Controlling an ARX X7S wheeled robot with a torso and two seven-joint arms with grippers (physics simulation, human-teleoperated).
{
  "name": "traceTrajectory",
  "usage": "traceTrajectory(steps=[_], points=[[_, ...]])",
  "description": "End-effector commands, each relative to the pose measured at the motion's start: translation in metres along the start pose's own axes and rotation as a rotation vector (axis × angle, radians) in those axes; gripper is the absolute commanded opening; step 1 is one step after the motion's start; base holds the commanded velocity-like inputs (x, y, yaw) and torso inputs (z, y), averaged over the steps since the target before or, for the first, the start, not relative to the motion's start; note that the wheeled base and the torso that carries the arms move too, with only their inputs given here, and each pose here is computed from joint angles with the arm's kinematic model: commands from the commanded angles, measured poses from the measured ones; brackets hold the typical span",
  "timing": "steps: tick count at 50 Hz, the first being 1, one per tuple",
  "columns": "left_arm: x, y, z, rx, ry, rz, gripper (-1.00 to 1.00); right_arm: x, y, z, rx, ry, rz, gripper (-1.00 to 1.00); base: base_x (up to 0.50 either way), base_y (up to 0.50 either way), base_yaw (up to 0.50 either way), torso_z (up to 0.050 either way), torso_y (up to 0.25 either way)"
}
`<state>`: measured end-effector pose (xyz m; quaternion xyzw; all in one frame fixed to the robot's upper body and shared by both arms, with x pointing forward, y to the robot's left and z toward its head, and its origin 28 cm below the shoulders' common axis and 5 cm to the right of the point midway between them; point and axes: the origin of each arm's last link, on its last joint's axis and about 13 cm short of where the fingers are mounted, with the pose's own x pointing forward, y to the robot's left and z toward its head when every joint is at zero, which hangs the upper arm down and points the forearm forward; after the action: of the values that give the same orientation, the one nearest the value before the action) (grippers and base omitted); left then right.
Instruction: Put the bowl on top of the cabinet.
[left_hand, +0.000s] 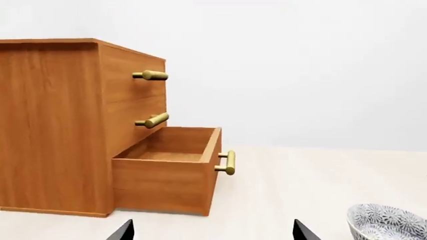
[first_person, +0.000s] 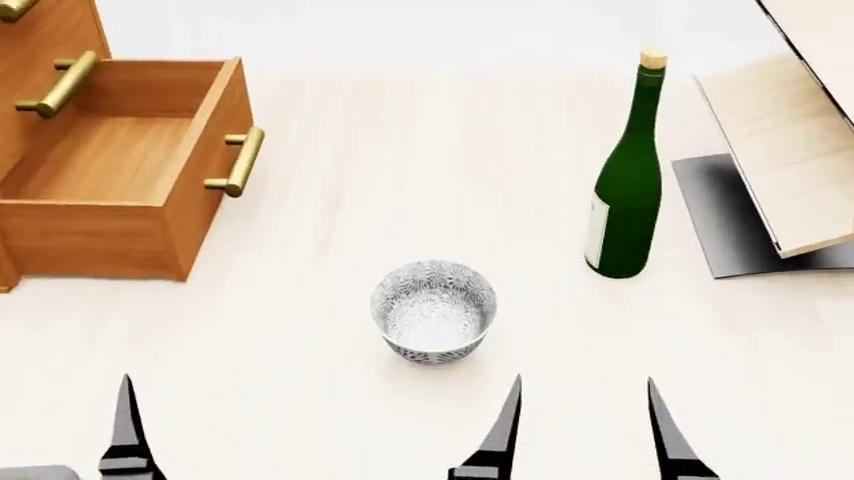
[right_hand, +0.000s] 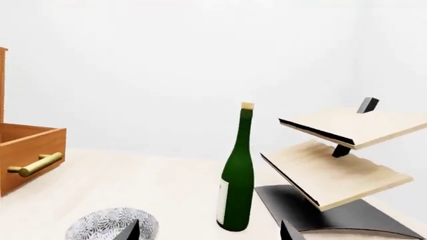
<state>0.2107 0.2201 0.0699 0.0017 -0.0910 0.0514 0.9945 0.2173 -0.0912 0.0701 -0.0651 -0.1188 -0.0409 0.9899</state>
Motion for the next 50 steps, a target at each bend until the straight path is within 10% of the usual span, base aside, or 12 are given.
traceTrajectory(steps=[1,10,17,50], points=[[-0.002,0.001,0.011,0.002,-0.069,0.023,1.00,-0.001,-0.003,0.014,-0.018,-0.071,-0.004,1.00,0.50,0.00,0.00,0.000,0.000],[-0.003,0.002,0.012,0.008,-0.077,0.025,1.00,-0.003,-0.003,0.015,-0.019,-0.081,0.018,1.00,0.50,0.00,0.00,0.000,0.000],[-0.004,0.002,0.013,0.010,-0.080,0.017,1.00,-0.017,-0.004,0.026,0.064,-0.099,0.286,1.00,0.50,0.00,0.00,0.000,0.000],[-0.005,0.001,0.025,0.020,-0.095,-0.017,1.00,-0.027,-0.020,0.067,-0.029,-0.267,0.157,1.00,0.25,0.00,0.00,0.000,0.000]])
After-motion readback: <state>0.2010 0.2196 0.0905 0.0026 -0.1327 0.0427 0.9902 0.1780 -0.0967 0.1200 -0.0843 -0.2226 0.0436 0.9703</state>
